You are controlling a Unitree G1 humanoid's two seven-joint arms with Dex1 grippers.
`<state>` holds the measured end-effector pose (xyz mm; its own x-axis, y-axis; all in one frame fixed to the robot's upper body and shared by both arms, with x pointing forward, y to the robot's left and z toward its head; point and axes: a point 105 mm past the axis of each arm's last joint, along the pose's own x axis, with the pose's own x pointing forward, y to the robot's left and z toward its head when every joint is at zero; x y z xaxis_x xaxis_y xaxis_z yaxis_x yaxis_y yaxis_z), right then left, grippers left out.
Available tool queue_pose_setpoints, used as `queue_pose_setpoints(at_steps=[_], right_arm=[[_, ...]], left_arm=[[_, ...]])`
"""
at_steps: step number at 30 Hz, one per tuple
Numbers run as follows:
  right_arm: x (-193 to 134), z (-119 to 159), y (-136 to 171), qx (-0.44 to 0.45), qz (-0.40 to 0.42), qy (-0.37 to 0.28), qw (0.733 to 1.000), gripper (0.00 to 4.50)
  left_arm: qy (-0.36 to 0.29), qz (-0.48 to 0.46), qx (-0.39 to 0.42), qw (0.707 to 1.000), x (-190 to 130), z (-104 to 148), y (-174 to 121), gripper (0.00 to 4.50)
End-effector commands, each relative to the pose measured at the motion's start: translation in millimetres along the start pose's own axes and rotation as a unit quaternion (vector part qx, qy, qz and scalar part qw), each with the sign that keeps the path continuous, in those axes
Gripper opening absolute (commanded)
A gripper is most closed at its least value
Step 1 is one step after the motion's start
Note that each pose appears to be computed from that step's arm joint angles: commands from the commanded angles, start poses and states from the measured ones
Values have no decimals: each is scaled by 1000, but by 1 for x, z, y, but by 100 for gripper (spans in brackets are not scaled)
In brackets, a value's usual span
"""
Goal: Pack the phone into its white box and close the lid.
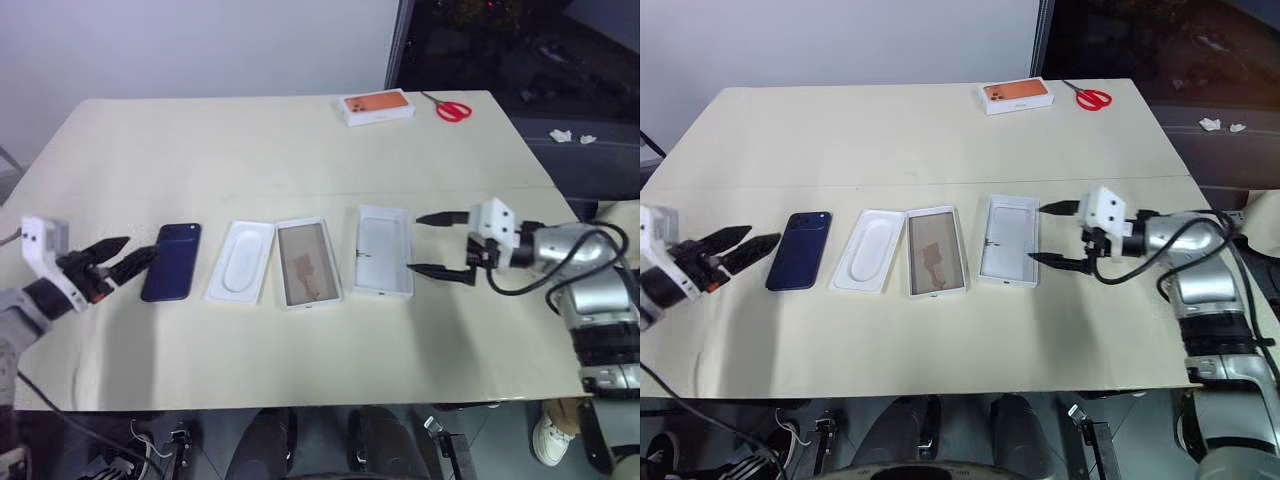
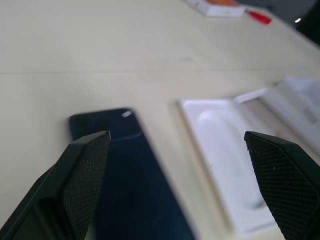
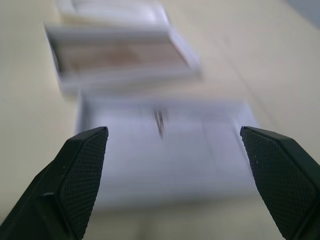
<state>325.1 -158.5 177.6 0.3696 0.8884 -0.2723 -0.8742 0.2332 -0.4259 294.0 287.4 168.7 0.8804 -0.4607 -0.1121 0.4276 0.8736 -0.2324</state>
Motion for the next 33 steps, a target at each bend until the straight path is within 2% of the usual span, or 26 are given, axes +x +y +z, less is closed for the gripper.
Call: queue_pose_setpoints(at_steps=[1,4,8,15,21,31,33], right_arm=[[19,24,3,-12,9,-16,1000,443],[38,34,3,4,12,-32,999,443],[42,31,4,-6,11,-27,1000,443],[41,31,7,-10,11,-28,999,443],[40,32,7,-17,5,-31,999,443],[37,33,8,-24,-1,-32,999,443],[37,33,9,-25,-2,-32,999,450]], left_arm=[[6,-1,13,1000,16,2,-13,450],[38,30,-8,999,34,-17,-10,450],[76,3,-52,996,48,-36,-30,450],[112,-4,-130,985,54,-52,-37,450],[109,-27,-190,975,66,-57,-45,450],[125,-17,-226,966,75,-72,-41,450],[124,-14,-237,963,74,-76,-39,396]])
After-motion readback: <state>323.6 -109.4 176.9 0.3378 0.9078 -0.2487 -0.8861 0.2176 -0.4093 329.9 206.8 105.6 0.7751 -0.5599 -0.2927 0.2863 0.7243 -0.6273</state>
